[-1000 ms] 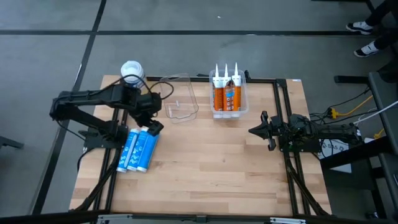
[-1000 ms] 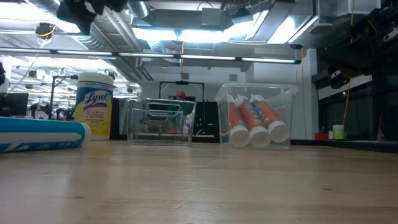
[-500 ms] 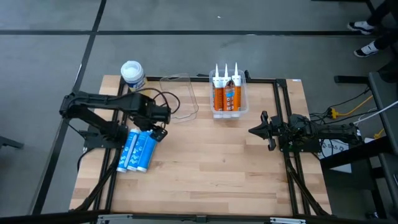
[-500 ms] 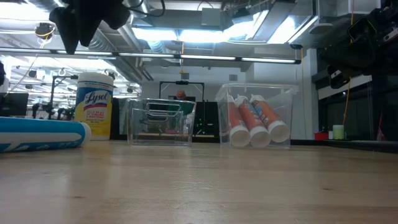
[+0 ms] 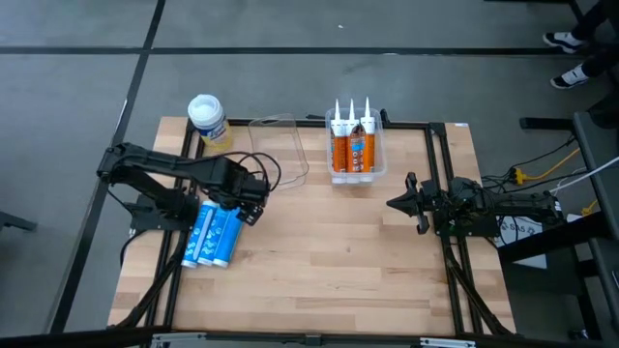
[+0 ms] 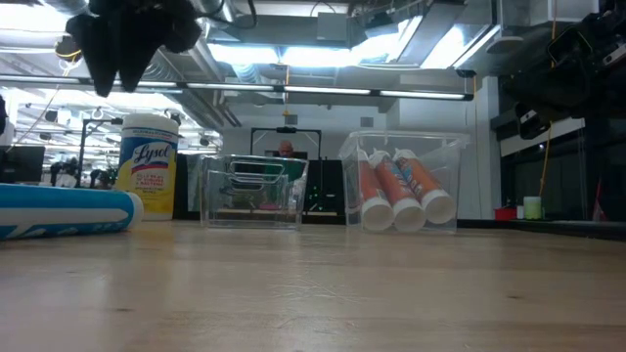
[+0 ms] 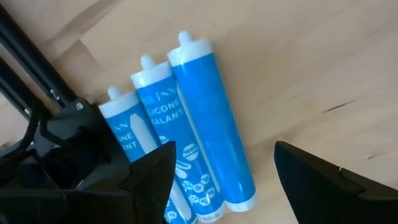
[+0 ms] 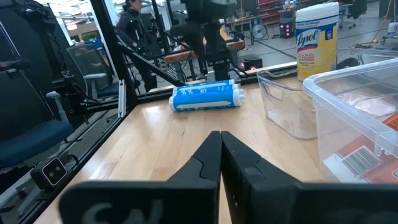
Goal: Pick & place silicon tubes, Sealant and Lysol wipes
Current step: Put the left blue sealant into the left transparent bin
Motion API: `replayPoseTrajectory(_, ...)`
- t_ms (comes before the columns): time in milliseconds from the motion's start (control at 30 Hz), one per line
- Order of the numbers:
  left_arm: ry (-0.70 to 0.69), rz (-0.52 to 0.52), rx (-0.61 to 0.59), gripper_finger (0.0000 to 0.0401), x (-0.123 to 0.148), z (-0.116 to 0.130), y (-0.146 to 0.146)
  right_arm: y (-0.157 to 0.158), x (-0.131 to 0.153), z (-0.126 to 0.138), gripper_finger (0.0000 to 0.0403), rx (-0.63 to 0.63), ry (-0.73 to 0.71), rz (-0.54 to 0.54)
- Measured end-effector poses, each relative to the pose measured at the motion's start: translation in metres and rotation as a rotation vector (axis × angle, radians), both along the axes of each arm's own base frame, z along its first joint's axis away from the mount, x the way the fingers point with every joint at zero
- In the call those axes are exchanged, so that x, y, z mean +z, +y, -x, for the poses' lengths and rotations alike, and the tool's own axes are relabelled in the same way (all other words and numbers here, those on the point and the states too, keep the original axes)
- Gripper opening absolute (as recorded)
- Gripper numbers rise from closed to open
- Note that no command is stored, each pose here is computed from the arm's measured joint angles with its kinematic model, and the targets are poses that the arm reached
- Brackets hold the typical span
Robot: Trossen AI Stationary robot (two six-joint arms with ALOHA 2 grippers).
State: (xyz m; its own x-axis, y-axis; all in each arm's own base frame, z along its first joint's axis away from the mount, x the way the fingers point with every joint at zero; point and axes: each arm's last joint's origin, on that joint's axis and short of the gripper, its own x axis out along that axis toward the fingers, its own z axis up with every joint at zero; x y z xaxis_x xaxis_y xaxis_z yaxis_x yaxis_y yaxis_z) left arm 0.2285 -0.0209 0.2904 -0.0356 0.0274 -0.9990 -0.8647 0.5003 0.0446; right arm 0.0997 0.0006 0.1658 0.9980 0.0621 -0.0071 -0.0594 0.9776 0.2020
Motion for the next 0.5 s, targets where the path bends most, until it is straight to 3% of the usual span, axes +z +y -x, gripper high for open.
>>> replayPoseTrajectory(500,0.006,0.064,-0.001,0.0265,-0.039,0.0,-0.003,0.0,0.0,0.0,0.0012,0.0,0.0,0.001)
